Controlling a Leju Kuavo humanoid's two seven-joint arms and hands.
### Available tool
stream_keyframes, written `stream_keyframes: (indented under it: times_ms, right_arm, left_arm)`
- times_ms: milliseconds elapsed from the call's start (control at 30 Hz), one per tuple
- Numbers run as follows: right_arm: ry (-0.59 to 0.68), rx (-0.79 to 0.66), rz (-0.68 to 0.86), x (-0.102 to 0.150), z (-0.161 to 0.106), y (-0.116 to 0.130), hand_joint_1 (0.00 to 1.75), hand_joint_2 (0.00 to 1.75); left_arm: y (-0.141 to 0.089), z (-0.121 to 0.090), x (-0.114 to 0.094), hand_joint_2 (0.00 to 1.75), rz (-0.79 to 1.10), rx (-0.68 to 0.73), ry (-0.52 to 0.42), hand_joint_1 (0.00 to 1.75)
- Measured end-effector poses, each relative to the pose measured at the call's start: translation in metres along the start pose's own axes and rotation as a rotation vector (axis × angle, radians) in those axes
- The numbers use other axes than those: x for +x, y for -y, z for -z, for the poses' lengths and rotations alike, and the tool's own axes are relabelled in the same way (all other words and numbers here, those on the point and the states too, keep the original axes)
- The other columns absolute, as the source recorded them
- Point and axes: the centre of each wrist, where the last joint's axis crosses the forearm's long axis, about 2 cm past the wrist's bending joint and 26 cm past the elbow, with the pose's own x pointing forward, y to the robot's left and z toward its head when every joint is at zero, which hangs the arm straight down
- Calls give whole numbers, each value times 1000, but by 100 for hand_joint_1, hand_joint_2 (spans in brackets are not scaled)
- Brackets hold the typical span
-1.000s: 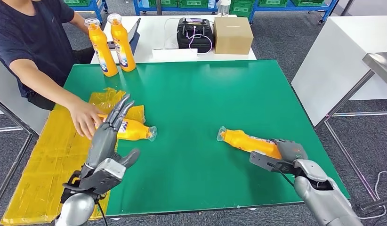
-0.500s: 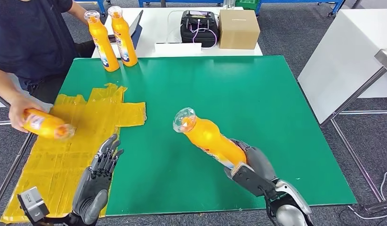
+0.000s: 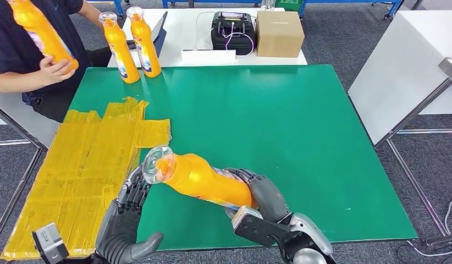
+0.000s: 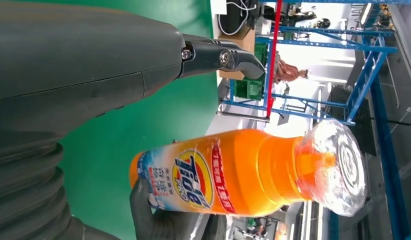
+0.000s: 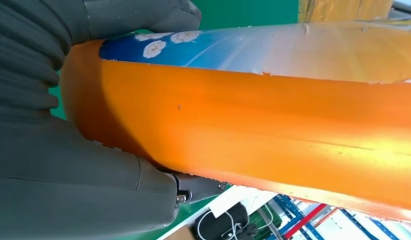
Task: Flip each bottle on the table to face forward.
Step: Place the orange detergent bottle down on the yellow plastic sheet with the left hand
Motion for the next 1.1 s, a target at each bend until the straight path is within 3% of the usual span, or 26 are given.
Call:
stream_keyframes:
  times_ms: [567,1100]
  right_arm:
    - [176,216,-57,32,24,-25,175,175]
    - [194,255,-73,33,24,-29,175,175]
  left_arm:
    - [16,4,-2,175,-37,-38,19,0]
    - [20,3,-3,175,-49,-61,12,0]
